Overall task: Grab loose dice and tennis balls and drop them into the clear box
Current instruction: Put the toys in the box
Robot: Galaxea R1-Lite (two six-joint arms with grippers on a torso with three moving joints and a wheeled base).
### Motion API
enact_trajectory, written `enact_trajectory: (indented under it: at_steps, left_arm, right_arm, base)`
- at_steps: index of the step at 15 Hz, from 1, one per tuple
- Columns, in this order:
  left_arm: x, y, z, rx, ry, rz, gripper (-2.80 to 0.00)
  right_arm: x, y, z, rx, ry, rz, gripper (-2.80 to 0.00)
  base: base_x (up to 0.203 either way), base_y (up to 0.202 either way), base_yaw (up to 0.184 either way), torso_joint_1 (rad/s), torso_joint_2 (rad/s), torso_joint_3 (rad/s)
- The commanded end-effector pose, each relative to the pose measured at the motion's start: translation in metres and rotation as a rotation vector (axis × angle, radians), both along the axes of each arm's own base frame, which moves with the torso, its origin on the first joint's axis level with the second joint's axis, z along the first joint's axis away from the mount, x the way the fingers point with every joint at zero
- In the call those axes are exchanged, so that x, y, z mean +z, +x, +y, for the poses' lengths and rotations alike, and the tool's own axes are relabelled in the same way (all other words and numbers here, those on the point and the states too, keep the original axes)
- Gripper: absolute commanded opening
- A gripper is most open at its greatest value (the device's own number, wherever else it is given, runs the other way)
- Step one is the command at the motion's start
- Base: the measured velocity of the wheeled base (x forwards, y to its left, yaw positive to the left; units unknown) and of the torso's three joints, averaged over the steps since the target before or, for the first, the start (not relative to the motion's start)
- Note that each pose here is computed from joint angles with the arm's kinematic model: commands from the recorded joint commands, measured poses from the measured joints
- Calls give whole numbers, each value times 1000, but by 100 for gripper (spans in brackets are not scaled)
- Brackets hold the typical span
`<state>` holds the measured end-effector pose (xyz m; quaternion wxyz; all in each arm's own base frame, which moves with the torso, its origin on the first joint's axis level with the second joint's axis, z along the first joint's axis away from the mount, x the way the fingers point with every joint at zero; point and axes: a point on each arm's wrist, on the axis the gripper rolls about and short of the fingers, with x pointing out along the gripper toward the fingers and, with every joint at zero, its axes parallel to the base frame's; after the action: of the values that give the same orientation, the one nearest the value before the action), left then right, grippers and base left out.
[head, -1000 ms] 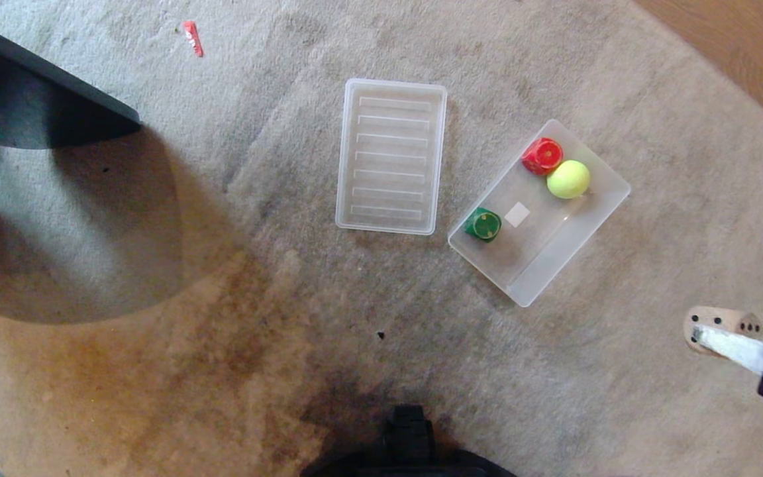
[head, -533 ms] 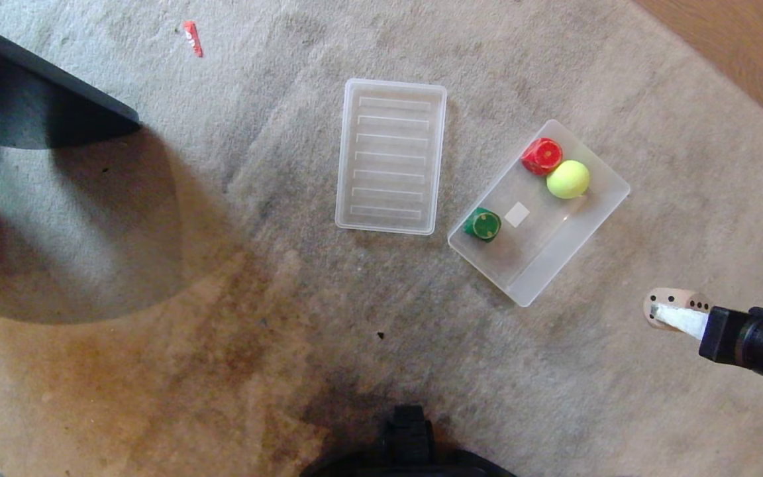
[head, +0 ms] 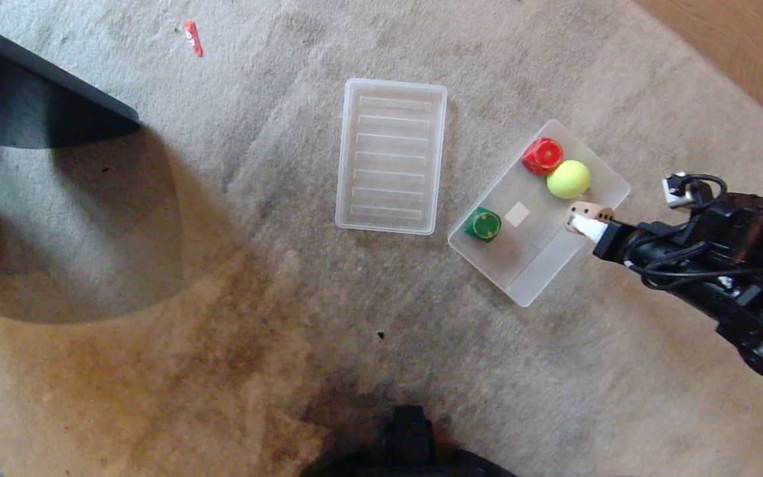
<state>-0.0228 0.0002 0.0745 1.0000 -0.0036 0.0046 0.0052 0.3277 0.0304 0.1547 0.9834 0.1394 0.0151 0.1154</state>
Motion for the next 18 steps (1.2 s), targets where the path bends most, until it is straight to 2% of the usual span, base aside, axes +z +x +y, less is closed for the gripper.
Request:
enact_trajectory:
  at_steps: [1,2,8,9,15,17,18]
  left_arm:
    - [0,0,0,0,0,2,-280]
    - [0,0,0,0,0,2,-280]
    - [0,0,0,0,0,2,-280]
    - [0,0,0,0,0,2,-280]
    - [0,0,0,0,0,0,-280]
    - [0,0,0,0,0,0,-280]
    - [0,0,0,0,0,0,-280]
  right_arm:
    - [-31,36,20,56,25,-38,-280]
    - [-29,40,30,88,69,-41,-280]
    - [-29,40,31,89,70,-40,-280]
    - [-29,40,31,89,70,-40,0]
    - [-27,38,33,107,79,-42,0]
    - [6,22,38,165,112,-116,0]
    - [13,17,41,193,126,-130,0]
  base:
    - [0,0,0,0,0,0]
    - [0,0,0,0,0,0]
    - [0,0,0,0,0,0]
    - [0,0,0,0,0,0]
    - [0,0,0,0,0,0]
    - [0,0,0,0,0,0]
    - [0,0,0,0,0,0]
